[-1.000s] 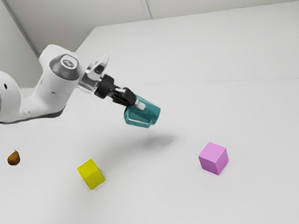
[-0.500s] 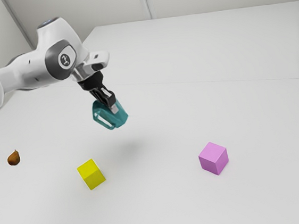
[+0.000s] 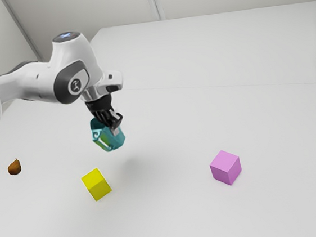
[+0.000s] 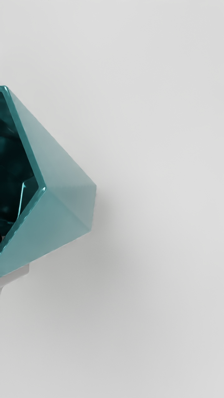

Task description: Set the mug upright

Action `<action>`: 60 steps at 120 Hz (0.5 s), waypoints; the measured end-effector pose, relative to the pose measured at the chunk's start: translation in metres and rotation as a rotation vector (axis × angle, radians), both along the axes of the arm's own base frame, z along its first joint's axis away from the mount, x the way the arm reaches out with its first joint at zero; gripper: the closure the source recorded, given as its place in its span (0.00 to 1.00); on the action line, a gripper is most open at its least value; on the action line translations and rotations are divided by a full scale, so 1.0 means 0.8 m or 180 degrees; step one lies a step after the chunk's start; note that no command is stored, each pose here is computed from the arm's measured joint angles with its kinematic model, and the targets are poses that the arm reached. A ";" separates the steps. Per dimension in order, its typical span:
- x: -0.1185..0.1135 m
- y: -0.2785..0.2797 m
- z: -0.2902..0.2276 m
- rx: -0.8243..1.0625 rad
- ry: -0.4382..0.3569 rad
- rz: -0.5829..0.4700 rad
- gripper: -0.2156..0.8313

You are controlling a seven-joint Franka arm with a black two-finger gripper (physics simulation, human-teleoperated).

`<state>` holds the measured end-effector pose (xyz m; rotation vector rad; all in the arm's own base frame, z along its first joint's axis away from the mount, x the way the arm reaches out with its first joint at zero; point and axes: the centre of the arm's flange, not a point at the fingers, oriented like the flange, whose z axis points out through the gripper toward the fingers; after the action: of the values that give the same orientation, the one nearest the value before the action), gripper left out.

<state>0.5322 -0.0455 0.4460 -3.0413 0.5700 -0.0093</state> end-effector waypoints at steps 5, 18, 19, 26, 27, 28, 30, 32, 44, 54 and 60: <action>-0.003 0.006 -0.004 0.0020 -0.0005 0.0077 0.96; -0.010 0.019 -0.018 0.0060 -0.0014 0.0251 0.96; -0.011 0.020 -0.019 0.0063 -0.0015 0.0261 0.96; -0.013 0.019 -0.026 0.0078 -0.0024 0.0315 0.96; -0.014 0.019 -0.027 0.0080 -0.0025 0.0321 0.96; -0.014 0.019 -0.028 0.0081 -0.0027 0.0327 0.96; -0.015 0.018 -0.030 0.0083 -0.0031 0.0339 0.96; -0.015 0.017 -0.032 0.0084 -0.0036 0.0350 0.96; -0.018 0.014 -0.040 0.0088 -0.0068 0.0420 0.96; -0.019 0.013 -0.046 0.0093 -0.0101 0.0478 0.96; -0.020 0.014 -0.051 0.0094 -0.0117 0.0512 0.96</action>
<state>0.5159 -0.0346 0.4055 -3.0410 0.3189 -0.0504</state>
